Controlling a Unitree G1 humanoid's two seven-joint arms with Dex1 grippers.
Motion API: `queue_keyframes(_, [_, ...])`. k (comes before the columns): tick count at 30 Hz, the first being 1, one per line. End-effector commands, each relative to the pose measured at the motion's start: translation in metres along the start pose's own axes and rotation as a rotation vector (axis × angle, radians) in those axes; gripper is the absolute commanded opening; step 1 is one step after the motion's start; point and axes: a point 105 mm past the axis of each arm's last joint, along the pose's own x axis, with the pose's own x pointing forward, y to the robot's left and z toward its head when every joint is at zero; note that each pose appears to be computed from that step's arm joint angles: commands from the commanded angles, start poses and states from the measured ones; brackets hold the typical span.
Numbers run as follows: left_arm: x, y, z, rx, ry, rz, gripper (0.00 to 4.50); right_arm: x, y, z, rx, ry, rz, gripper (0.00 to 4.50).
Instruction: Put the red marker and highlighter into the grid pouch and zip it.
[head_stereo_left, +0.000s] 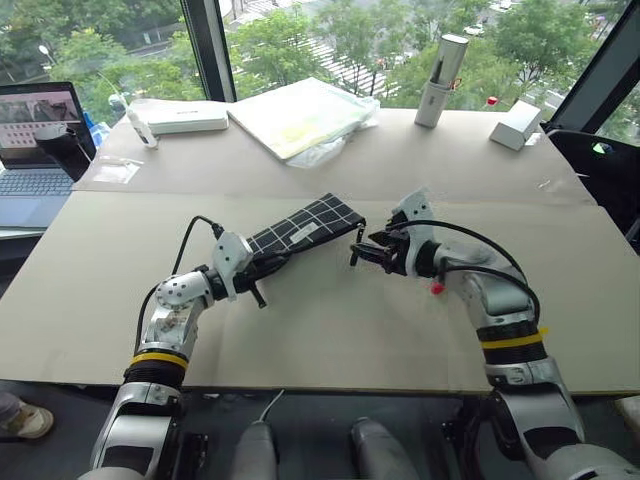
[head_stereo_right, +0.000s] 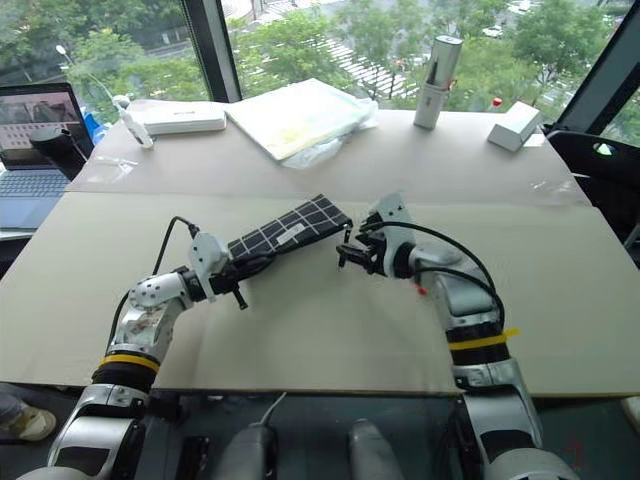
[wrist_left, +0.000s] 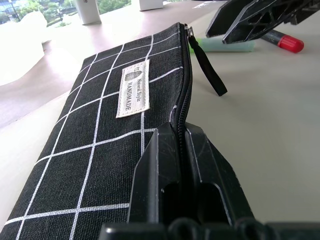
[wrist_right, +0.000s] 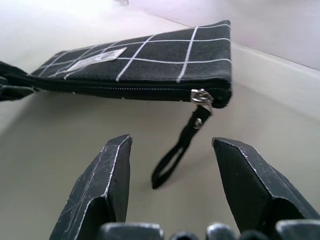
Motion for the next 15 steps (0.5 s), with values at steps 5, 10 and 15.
queue_keyframes(5, [0.002,0.001,0.016,0.045,-0.038,-0.01,0.0,0.008,-0.018,0.026,-0.022,-0.079,-0.07,2.87])
queue_keyframes(10, [0.003,0.001,0.018,0.045,-0.043,-0.011,0.0,0.014,-0.023,0.034,-0.034,-0.102,-0.082,2.87])
queue_keyframes(15, [0.003,0.0,0.017,0.043,-0.041,-0.006,0.0,0.015,-0.013,0.036,-0.057,-0.112,-0.026,1.46])
